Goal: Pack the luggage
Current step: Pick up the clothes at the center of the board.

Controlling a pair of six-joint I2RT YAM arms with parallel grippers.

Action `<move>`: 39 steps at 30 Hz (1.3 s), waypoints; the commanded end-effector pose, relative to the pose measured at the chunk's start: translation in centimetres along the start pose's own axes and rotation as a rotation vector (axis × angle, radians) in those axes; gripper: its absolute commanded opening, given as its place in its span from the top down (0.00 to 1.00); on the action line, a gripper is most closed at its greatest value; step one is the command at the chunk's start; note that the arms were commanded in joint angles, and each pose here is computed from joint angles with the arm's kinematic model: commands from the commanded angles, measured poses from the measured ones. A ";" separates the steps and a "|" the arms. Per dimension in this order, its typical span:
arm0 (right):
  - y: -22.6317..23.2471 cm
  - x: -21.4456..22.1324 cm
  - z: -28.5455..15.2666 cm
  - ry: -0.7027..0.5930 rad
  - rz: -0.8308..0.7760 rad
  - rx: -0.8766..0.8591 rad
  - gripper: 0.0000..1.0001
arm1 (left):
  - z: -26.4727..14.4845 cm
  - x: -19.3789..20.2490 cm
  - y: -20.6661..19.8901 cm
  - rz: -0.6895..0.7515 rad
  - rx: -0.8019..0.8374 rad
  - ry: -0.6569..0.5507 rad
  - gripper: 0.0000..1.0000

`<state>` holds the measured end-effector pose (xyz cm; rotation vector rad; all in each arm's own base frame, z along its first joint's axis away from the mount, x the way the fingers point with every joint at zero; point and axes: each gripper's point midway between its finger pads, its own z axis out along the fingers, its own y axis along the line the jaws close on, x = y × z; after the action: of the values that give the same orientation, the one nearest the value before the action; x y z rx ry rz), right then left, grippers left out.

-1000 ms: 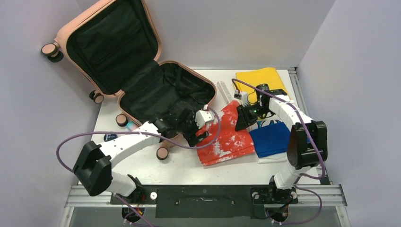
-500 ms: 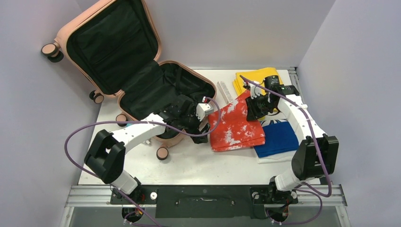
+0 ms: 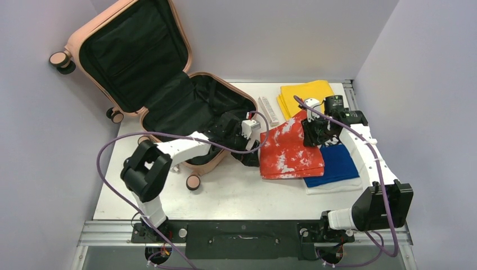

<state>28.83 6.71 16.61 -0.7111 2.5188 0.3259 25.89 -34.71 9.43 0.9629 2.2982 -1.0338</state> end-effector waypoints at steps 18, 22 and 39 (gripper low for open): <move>-5.9 3.9 0.3 0.044 0.040 0.273 0.95 | 9.2 -2.2 3.0 -0.216 -0.033 -0.103 0.04; -3.8 1.2 -1.7 -0.048 0.021 0.166 0.95 | 10.0 -1.6 2.6 -0.230 -0.002 -0.093 0.04; -2.2 -0.8 -3.4 -0.127 0.031 0.111 0.95 | 12.2 -1.0 1.7 -0.297 0.186 -0.206 0.04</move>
<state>28.15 4.14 17.68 -0.6304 2.5010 0.2669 30.30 -44.26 5.03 0.6149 2.1676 -1.3727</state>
